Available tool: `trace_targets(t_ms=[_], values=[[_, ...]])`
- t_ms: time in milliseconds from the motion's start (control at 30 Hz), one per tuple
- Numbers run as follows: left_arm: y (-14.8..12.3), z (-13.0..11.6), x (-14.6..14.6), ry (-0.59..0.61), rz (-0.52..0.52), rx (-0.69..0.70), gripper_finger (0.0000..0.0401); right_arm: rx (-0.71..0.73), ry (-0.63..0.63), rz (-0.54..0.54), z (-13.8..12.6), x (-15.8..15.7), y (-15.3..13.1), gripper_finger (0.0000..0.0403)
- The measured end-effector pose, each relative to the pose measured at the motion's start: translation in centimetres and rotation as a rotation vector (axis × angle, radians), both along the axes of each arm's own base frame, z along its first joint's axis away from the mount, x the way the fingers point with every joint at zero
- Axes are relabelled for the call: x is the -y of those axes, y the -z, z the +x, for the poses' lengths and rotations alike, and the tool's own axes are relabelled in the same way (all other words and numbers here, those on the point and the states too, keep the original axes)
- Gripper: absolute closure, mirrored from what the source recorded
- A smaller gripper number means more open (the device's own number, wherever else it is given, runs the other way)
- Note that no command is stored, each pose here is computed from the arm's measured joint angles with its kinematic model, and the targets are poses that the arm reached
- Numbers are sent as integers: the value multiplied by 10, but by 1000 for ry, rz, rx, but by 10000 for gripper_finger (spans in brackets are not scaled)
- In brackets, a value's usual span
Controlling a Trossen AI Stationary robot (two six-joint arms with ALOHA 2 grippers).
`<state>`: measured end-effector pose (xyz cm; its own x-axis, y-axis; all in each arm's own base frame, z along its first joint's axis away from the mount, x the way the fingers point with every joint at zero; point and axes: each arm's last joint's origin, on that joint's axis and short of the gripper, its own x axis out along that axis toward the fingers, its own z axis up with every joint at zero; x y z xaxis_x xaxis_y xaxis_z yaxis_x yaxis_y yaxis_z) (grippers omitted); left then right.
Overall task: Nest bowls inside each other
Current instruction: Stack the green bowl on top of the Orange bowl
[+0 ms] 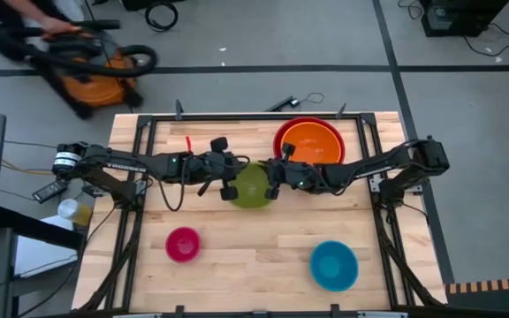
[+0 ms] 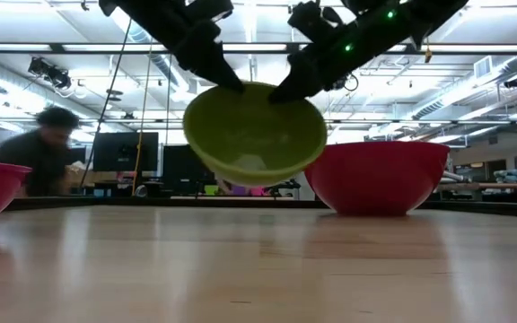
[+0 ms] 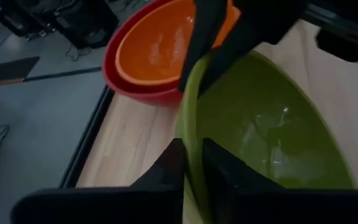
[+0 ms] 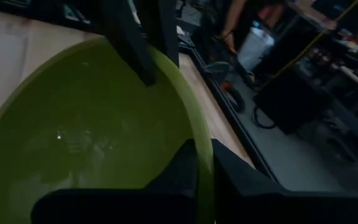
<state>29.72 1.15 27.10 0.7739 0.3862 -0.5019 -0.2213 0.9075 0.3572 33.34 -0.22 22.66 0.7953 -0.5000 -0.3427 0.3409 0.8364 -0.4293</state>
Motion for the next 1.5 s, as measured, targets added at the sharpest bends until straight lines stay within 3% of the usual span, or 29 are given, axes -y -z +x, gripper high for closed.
trace_targets(t_ms=[133, 333, 533, 667, 833, 1000, 1267, 1500], values=[[0, -1, 1, 15, -9, -12, 305, -23, 43, -1, -14, 9, -13, 380], [0, -5, -1, -35, 12, -29, 238, 32, 325, 46, -50, 49, -43, 380], [0, -9, 1, -50, 5, -45, 217, 63, 542, 95, -93, 91, -64, 380], [1, -11, 7, -39, -19, -65, 217, 28, 627, 202, -121, 113, -64, 380], [5, -15, 16, -33, -34, -107, 216, -8, 628, 423, -143, 129, -57, 380], [11, -22, 26, -31, -60, -178, 216, -87, 671, 557, -155, 143, -34, 380], [17, -30, 36, -64, -98, -243, 216, -128, 739, 661, -167, 148, 9, 329], [18, -31, 39, -72, -100, -249, 216, -128, 774, 690, -173, 148, 19, 296]])
